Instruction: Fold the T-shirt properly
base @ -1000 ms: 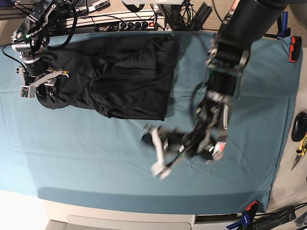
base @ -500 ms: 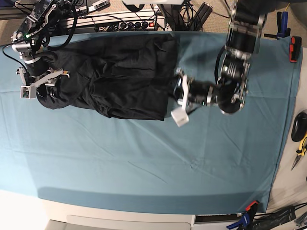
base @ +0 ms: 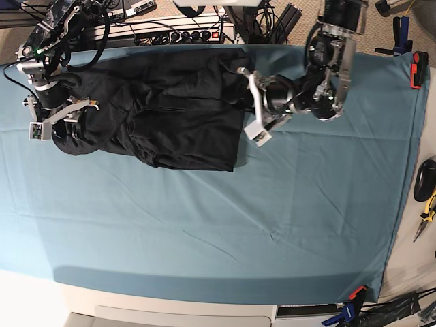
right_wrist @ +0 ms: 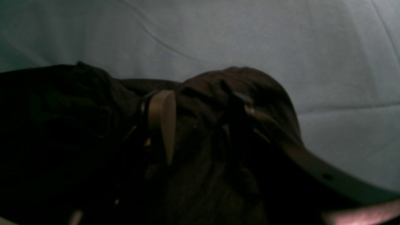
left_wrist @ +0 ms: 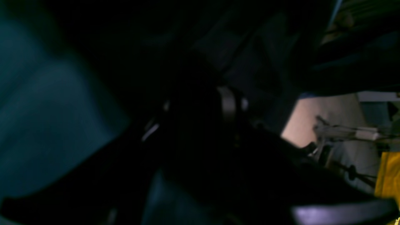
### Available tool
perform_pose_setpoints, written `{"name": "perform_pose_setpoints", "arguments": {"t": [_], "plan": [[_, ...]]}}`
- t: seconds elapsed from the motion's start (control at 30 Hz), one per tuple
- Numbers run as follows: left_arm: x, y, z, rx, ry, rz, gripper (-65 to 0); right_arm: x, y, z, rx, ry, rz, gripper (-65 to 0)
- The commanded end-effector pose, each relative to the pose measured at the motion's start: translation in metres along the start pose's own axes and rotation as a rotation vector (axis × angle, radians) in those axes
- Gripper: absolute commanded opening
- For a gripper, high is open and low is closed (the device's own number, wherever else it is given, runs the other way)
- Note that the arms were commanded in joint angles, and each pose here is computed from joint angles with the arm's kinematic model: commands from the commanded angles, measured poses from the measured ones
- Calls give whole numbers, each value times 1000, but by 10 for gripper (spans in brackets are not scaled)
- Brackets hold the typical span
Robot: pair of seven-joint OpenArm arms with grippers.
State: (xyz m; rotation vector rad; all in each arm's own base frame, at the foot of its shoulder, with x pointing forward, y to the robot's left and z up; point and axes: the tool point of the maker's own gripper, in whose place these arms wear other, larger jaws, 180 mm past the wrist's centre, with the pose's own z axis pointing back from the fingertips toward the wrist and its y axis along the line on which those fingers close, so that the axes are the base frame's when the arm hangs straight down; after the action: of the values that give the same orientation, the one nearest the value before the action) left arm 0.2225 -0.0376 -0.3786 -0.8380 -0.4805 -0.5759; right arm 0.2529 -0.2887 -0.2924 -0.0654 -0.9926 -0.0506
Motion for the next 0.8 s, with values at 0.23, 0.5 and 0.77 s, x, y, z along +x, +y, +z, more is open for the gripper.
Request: {"name": "perform_pose_setpoints", "arguments": {"t": [0.23, 0.5, 0.77], "plan": [[29, -17, -7, -36, -91, -20, -590, 16, -1, 3, 0, -57, 13, -374], [26, -10, -7, 0, -77, -37, -650, 16, -1, 3, -1, -57, 13, -374], [20, -11, -6, -10, -46, -56, -525, 16, -1, 3, 0, -57, 13, -374]]}}
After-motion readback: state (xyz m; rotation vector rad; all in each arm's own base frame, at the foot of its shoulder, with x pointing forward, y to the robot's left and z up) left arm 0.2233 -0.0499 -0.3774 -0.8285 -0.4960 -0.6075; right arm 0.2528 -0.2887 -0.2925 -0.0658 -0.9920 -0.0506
